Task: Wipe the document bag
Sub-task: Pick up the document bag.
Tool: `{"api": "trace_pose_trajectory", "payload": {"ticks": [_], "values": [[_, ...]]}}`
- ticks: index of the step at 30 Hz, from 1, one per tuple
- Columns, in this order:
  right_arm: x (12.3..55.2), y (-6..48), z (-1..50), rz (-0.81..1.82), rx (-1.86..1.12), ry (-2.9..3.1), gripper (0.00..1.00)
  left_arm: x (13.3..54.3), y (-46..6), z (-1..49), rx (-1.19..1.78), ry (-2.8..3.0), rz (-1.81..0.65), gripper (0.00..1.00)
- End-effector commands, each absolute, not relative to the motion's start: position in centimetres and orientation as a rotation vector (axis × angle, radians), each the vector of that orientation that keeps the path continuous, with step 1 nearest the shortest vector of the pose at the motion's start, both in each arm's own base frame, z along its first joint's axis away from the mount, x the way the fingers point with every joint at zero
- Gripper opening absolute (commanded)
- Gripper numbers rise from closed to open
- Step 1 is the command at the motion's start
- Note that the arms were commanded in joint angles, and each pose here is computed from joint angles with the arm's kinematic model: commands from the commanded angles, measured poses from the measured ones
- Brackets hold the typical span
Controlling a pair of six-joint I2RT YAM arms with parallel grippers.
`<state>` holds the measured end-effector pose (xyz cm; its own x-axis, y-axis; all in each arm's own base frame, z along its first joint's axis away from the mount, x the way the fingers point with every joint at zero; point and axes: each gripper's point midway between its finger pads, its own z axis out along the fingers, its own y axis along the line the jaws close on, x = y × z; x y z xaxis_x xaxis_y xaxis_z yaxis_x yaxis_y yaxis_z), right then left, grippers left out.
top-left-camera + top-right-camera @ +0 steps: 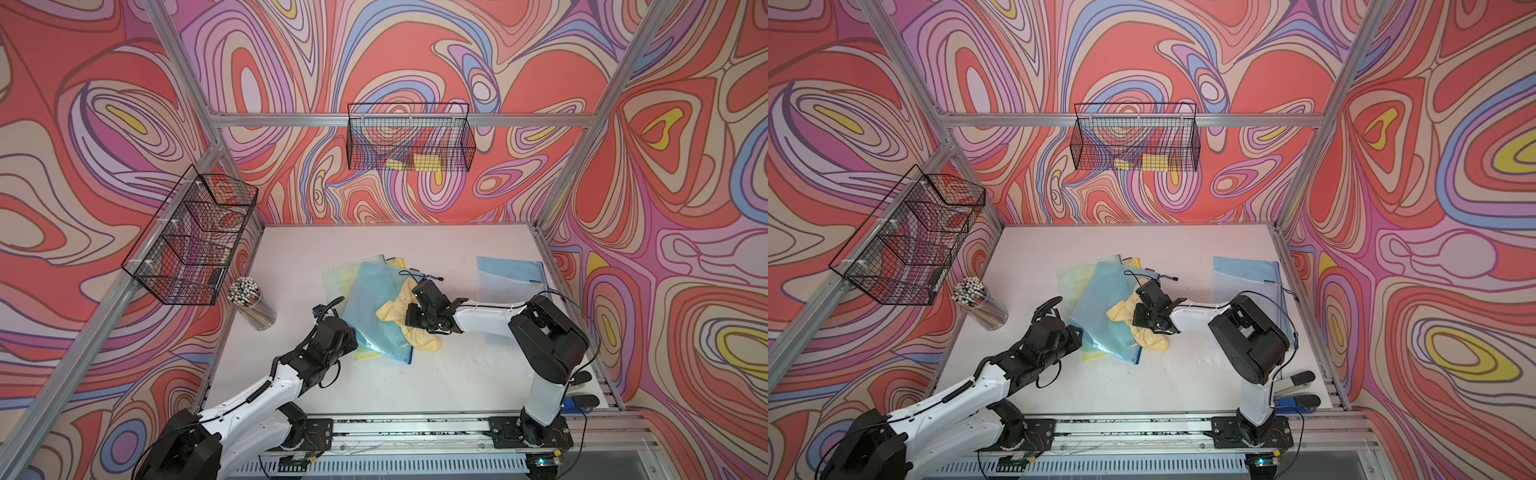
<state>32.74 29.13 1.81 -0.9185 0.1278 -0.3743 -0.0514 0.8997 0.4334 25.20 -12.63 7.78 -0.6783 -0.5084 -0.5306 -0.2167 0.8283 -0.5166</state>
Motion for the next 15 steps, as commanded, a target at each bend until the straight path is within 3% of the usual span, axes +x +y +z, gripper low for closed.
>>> {"api": "trace_pose_trajectory", "payload": {"ticks": [1, 4, 10, 15], "values": [[26.19, 24.81, -6.21, 0.374, 0.057, 2.998, 0.0, 24.82, -11.32, 8.63, -0.491, 2.318, -0.457, 0.56], [26.17, 25.03, -6.23, 0.385, 0.052, 3.0, 0.0, 24.75, -11.35, 8.71, -0.466, 2.331, -0.444, 0.62], [26.14, 24.95, -6.24, 0.378, 0.05, 3.003, 0.0, 25.04, -11.74, 8.25, -0.43, 2.374, -0.411, 0.65], [26.06, 24.92, -6.31, 0.38, 0.05, 3.004, 0.0, 25.5, -11.89, 8.09, -0.437, 2.363, -0.412, 0.54]]}}
